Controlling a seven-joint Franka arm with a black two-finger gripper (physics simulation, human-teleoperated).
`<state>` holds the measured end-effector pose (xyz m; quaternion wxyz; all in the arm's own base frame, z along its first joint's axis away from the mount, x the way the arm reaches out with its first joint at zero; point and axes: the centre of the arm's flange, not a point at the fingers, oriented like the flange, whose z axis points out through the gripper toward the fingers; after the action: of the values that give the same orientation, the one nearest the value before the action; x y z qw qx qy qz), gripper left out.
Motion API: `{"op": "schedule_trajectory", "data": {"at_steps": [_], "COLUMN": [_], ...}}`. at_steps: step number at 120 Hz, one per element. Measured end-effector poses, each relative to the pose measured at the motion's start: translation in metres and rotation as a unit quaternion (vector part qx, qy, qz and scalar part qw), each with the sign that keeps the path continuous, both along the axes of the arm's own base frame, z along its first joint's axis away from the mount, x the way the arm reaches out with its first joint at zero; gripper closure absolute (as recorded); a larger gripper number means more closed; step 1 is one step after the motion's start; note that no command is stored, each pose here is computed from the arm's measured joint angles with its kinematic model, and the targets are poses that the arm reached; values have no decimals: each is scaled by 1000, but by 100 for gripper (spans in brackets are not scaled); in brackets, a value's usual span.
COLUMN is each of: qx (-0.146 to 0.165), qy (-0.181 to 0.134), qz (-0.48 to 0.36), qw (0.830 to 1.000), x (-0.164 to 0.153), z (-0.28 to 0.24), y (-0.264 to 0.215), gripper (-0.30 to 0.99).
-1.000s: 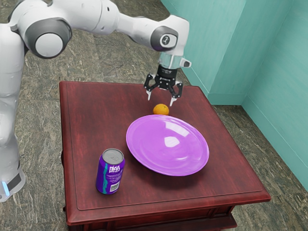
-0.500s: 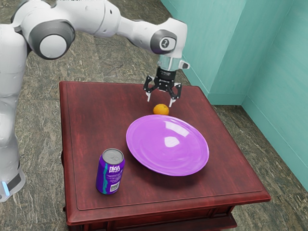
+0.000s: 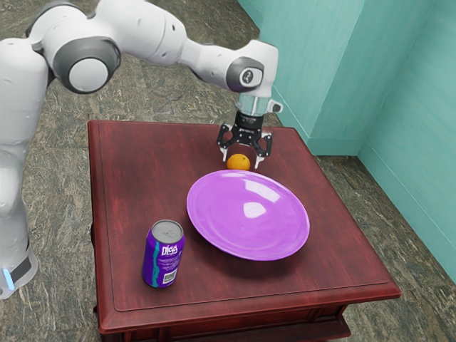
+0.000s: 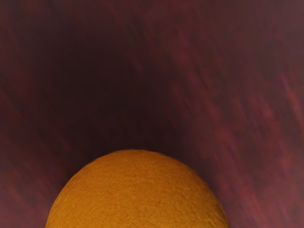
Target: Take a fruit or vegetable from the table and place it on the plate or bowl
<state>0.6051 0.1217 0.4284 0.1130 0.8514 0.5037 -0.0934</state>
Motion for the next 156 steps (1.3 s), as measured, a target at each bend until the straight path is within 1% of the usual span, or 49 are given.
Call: {"op": "schedule_trajectory", "data": {"at_steps": [58, 82, 88, 97, 106, 115, 128, 140, 156], "qx": [-5, -11, -12, -12, -12, -10, -6, 7, 39], "qy": [10, 14, 14, 13, 12, 12, 12, -5, -61], "qz": [1, 3, 2, 2, 4, 5, 8, 8, 3], "qw": [1000, 1000, 1000, 1000, 1000, 1000, 1000, 1000, 997], "x": [4, 6, 6, 6, 6, 5, 4, -2, -23], "z": [-17, -26, -26, -24, -22, -22, -19, 6, 85], "y": [0, -3, -5, -5, -4, -1, 4, 10, 13], "gripper": [0, 0, 5, 17, 22, 32, 34, 35, 36]}}
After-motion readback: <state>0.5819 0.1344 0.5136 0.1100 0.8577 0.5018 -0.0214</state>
